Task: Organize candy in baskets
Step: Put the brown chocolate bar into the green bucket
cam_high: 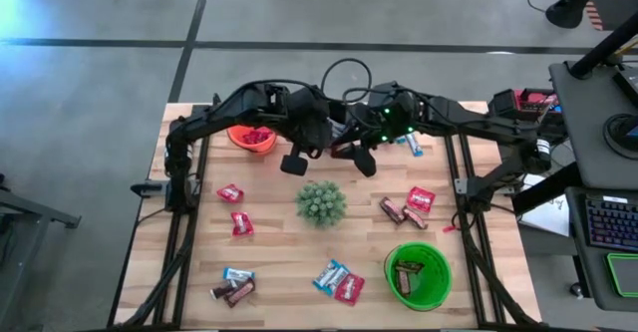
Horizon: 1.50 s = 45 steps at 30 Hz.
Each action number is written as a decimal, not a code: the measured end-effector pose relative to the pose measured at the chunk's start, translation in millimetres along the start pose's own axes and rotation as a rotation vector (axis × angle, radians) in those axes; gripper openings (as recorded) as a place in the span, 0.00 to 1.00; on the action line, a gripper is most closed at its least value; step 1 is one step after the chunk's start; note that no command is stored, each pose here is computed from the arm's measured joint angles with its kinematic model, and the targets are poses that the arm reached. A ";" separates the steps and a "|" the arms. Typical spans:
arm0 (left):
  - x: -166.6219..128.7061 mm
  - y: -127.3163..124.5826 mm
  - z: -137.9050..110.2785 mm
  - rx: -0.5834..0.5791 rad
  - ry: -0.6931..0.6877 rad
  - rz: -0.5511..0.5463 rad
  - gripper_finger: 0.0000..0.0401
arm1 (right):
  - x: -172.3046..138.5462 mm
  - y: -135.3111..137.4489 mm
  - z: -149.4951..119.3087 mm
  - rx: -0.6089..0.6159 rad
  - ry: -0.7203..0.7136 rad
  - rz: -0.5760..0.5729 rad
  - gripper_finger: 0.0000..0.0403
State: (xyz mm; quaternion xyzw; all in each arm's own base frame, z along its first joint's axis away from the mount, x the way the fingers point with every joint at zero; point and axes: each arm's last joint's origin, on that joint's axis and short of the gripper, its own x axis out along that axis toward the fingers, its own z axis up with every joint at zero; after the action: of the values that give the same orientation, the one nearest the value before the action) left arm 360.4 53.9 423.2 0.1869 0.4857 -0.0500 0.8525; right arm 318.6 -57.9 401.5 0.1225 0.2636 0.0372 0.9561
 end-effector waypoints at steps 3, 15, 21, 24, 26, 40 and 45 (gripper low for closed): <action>0.0 0.3 0.0 0.002 -0.001 0.001 0.00 | 4.4 -1.8 -0.6 0.018 0.005 -0.011 0.44; 0.0 1.2 0.7 0.022 -0.010 0.007 0.00 | 13.4 -5.8 0.8 0.059 -0.018 -0.101 0.42; 0.0 1.7 0.2 0.021 -0.008 0.007 0.00 | 14.4 -6.1 0.7 0.089 -0.020 -0.100 0.18; 0.2 1.7 0.2 0.020 -0.006 0.007 0.01 | 14.7 -6.1 0.3 0.105 -0.016 -0.099 0.06; 0.2 1.7 0.0 0.009 -0.004 0.009 0.03 | 15.3 -4.1 0.0 0.102 -0.014 -0.094 0.05; -0.1 4.2 1.5 -0.062 0.006 0.086 0.18 | -5.0 5.4 -1.1 0.146 -0.018 -0.139 0.03; -0.1 4.9 2.8 -0.055 -0.007 0.092 0.19 | -19.1 9.4 -4.7 0.177 0.005 -0.165 0.03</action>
State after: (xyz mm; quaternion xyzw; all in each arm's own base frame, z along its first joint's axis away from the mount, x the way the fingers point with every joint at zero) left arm 363.9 57.4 426.0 0.1852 0.4748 0.0021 0.8604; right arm 299.7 -50.3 409.4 0.1841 0.2774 -0.0648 0.9407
